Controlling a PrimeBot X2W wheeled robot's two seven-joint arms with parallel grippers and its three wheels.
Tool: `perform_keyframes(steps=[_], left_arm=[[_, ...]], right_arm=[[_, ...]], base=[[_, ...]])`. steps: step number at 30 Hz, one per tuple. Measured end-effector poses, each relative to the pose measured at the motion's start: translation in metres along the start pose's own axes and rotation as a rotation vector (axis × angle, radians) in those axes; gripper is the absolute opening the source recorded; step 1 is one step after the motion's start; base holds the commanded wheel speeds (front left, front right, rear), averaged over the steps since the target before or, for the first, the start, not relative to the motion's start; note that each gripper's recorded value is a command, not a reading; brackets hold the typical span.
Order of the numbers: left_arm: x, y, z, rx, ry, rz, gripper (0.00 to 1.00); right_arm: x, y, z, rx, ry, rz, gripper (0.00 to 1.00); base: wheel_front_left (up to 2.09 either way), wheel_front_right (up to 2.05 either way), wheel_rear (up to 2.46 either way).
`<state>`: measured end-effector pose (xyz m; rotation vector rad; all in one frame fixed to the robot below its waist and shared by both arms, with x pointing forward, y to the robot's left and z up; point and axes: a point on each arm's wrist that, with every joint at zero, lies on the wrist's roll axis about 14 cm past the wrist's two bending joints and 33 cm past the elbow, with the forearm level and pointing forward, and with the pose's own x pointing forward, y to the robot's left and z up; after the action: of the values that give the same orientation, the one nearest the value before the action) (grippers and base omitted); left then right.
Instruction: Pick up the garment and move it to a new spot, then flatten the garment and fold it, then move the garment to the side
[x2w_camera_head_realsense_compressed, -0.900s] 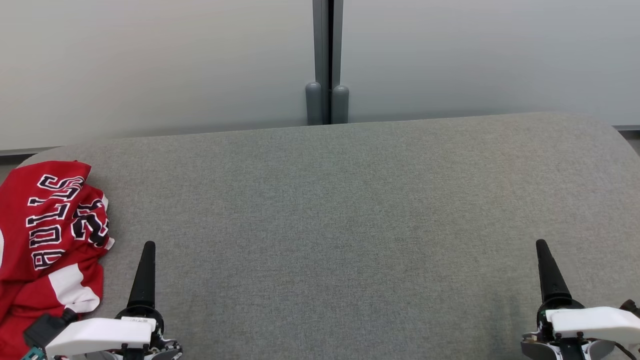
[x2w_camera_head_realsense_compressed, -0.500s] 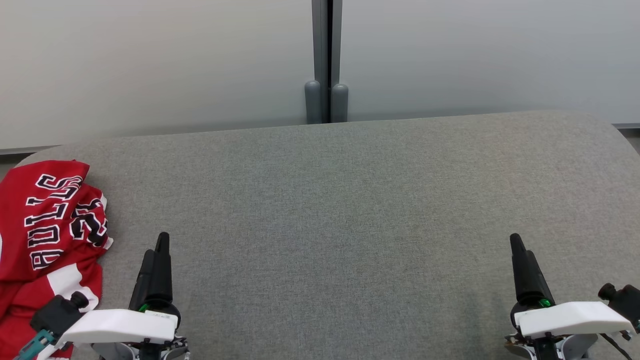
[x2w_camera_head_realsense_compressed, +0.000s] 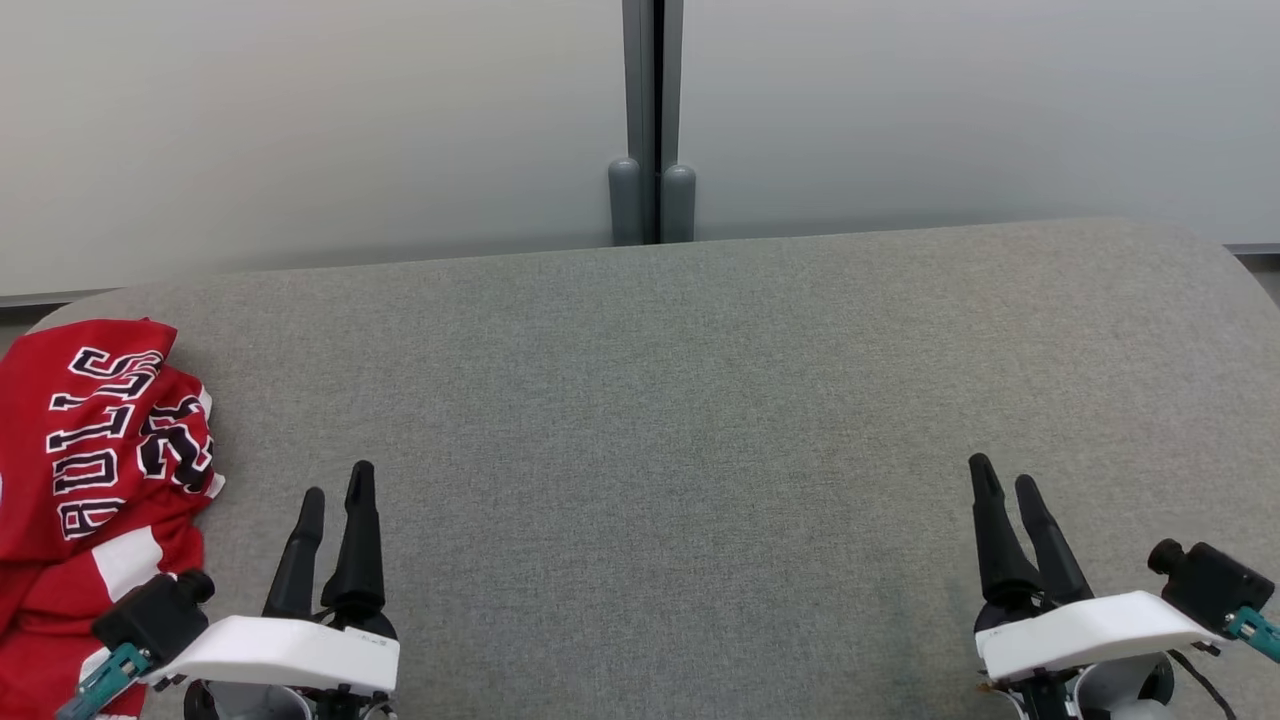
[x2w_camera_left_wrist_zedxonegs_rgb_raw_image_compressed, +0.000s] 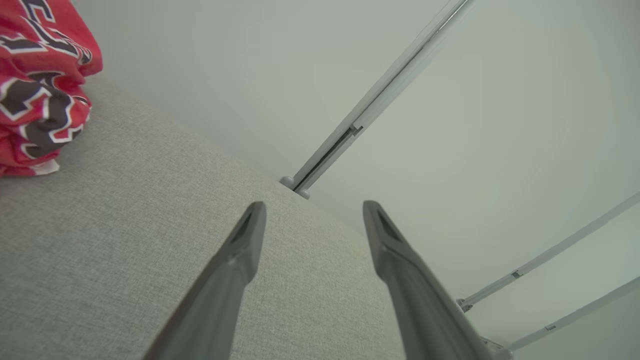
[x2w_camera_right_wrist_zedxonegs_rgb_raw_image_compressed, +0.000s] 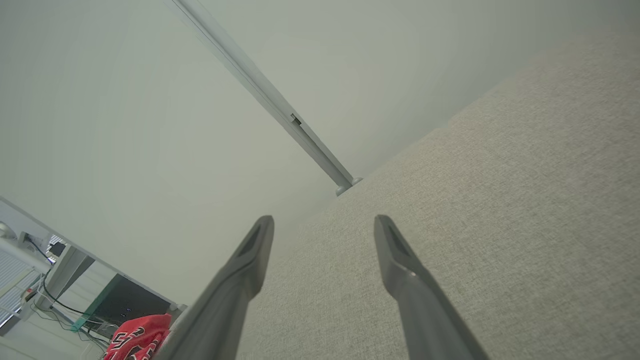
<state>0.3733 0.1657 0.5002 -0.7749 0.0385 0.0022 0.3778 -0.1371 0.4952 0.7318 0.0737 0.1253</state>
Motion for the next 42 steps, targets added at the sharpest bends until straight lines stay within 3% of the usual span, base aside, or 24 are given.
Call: perform_keyframes(steps=[20, 42], left_arm=[[-0.004, -0.021, -0.005, 0.256, -0.022, -0.074, 1.0], [-0.008, -0.017, -0.001, 0.381, -0.065, -0.06, 1.0]], right_arm=[[0.0, 0.024, -0.006, -0.241, -0.004, 0.091, 1.0], [0.0, 0.018, 0.005, -0.421, -0.055, 0.085, 1.0]], base=[[0.0, 0.0, 0.0], [0.0, 0.0, 0.0]])
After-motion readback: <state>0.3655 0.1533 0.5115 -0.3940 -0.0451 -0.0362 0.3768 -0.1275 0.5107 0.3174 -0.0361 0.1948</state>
